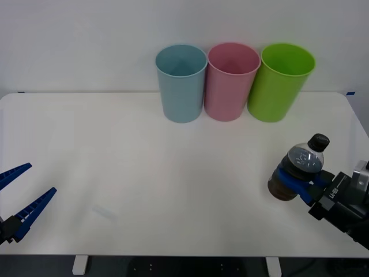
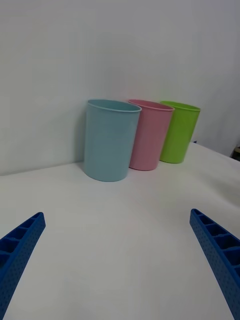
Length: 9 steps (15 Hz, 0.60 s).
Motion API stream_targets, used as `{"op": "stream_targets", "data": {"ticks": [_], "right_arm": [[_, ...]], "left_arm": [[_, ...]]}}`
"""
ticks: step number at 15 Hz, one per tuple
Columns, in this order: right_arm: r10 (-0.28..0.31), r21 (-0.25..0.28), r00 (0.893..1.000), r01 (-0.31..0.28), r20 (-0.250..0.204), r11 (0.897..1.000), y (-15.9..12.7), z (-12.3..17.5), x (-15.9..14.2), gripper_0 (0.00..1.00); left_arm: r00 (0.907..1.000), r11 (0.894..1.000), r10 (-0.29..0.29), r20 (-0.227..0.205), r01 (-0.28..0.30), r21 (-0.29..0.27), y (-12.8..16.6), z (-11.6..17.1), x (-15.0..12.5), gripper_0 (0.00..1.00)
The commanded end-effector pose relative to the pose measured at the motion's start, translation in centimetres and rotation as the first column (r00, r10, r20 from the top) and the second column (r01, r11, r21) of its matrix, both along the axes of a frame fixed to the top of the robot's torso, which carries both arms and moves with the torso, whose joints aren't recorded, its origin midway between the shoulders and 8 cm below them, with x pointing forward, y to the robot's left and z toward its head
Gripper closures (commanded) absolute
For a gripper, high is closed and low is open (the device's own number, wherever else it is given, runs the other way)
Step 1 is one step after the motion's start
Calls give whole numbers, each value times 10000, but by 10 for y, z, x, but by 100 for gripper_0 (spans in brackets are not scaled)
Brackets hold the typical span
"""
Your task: Grasp the object on the table and drop it into the matching bin: aluminum can to the light blue bin, PET bottle to the pink bin.
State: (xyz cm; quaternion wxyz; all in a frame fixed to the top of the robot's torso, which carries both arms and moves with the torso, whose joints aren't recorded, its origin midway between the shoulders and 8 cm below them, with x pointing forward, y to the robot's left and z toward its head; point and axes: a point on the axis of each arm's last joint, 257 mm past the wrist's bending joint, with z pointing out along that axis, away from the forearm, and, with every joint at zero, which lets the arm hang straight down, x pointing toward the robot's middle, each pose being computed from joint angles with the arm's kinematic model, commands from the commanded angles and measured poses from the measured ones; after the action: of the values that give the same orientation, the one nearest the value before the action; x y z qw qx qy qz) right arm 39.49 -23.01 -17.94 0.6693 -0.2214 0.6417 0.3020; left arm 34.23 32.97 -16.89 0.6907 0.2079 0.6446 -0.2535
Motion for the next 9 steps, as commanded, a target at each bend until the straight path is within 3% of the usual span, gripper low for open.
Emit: {"op": "stream_targets", "data": {"ticks": [1, 5, 9], "right_arm": [[309, 425, 9994, -316, 165, 9986, 11, 33, 5, 100], [593, 777, 9972, -627, 457, 9950, 19, 72, 24, 100], [12, 585, 9968, -58, 793, 9983, 24, 99, 47, 100]], "left_arm": [[10000, 10000, 0, 0, 0, 0, 0, 0, 0, 0], [10000, 10000, 0, 0, 0, 0, 0, 0, 0, 0], [10000, 10000, 0, 0, 0, 0, 0, 0, 0, 0]]}}
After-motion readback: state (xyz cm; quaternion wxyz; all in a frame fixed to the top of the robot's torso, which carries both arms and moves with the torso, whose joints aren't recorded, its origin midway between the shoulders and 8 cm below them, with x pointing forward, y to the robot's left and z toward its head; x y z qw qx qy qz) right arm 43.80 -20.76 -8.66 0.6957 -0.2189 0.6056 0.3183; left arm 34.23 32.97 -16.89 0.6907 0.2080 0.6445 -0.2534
